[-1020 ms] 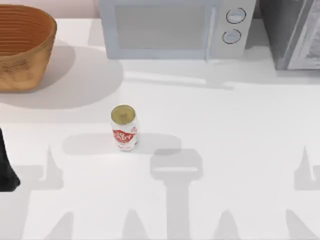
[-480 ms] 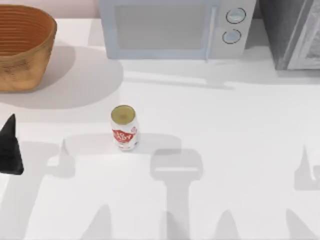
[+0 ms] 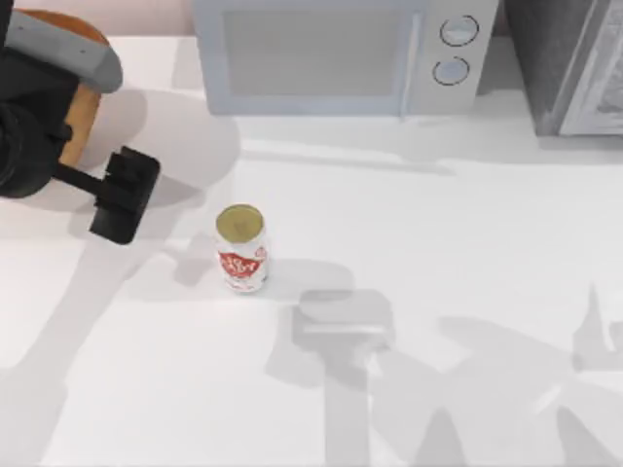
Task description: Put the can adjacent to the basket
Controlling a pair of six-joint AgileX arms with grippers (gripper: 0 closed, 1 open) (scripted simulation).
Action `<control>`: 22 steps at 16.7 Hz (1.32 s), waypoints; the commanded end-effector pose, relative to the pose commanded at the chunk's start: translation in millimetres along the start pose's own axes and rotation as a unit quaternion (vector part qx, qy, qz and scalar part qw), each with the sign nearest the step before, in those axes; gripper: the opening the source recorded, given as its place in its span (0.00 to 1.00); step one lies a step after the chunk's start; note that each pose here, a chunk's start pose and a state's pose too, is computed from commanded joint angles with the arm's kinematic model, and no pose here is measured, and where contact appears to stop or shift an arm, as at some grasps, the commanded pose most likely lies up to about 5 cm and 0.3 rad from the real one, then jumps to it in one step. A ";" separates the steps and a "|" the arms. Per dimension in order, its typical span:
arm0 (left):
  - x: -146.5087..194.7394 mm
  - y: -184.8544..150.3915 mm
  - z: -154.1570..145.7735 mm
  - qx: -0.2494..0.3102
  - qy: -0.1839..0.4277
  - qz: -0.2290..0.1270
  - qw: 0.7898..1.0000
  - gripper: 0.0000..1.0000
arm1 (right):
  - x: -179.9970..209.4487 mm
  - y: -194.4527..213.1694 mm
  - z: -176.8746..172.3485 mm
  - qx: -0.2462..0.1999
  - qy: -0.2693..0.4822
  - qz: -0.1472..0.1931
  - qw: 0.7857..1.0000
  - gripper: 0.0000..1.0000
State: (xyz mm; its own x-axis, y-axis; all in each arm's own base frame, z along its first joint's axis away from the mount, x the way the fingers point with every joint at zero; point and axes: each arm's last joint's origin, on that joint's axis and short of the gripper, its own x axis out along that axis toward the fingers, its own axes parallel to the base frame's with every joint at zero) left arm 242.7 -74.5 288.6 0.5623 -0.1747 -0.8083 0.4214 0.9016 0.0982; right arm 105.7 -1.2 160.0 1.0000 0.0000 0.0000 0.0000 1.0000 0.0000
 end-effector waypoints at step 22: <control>165.8 -74.8 86.8 0.159 0.293 -0.102 0.937 1.00 | 0.0 0.0 0.0 0.000 0.000 0.000 1.000 1.00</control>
State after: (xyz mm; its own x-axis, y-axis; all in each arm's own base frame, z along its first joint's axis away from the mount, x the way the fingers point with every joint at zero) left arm 366.2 -205.3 197.6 -0.0001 0.0005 -1.0000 0.7207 0.6932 0.0003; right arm 105.7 -1.2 160.0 1.0000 0.0000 0.0000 0.0000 1.0000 0.0000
